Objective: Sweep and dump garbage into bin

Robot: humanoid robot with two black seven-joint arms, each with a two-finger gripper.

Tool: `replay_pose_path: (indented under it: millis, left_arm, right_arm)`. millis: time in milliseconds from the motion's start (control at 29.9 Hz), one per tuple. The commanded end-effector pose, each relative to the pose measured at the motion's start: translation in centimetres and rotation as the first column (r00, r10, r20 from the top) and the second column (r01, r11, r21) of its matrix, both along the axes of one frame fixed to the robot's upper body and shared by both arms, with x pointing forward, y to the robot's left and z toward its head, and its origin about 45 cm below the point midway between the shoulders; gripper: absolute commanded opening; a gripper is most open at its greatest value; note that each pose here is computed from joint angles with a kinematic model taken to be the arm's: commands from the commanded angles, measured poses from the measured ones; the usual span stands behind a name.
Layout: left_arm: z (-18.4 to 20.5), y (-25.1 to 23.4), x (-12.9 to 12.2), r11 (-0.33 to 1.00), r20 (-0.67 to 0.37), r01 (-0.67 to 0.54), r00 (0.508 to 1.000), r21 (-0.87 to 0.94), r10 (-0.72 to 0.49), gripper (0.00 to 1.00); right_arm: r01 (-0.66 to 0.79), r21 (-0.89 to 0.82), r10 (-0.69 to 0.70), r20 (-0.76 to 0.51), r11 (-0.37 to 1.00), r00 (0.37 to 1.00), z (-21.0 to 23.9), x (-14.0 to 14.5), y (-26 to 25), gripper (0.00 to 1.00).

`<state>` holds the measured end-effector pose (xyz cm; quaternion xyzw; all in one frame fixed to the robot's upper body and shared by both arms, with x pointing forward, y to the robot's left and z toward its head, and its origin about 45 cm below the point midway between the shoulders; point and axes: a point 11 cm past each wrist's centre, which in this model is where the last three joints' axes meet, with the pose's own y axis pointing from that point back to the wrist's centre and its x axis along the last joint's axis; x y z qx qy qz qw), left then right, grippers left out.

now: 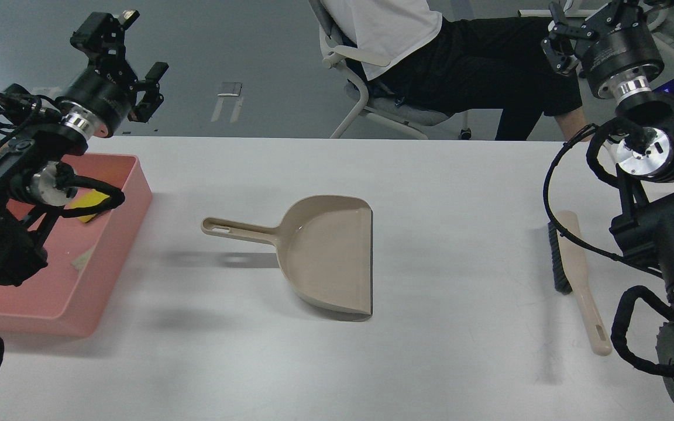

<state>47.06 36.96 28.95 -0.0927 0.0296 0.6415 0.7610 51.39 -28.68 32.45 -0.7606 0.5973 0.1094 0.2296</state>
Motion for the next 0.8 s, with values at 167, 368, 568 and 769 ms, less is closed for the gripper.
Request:
replay_pose_path:
  millis: [167,368,568,769]
  left_arm:
    - [-0.9,-4.2,2.5,0.997,-0.021,-0.002,1.000,-0.082,0.000,0.94]
    - [-1.9,-5.1,2.7,0.995,-0.043,-0.007,0.999,-0.104,0.003,0.94]
    - [-1.9,-6.0,2.8,0.993,-0.039,0.010,0.999,-0.118,-0.015,0.94]
    - [-2.1,-6.7,2.8,0.992,-0.041,0.021,0.999,-0.128,-0.026,0.94]
  right_arm:
    - [-0.028,0.035,0.031,-0.087,0.999,0.996,-2.5,0.4,2.2,1.00]
    - [-0.034,0.074,0.040,-0.079,0.997,0.996,-2.7,0.4,2.7,1.00]
    - [-0.049,0.072,0.054,-0.062,0.996,0.997,-2.3,0.3,2.7,1.00]
    - [-0.075,0.070,0.078,-0.043,0.995,0.996,-2.0,0.2,2.7,1.00]
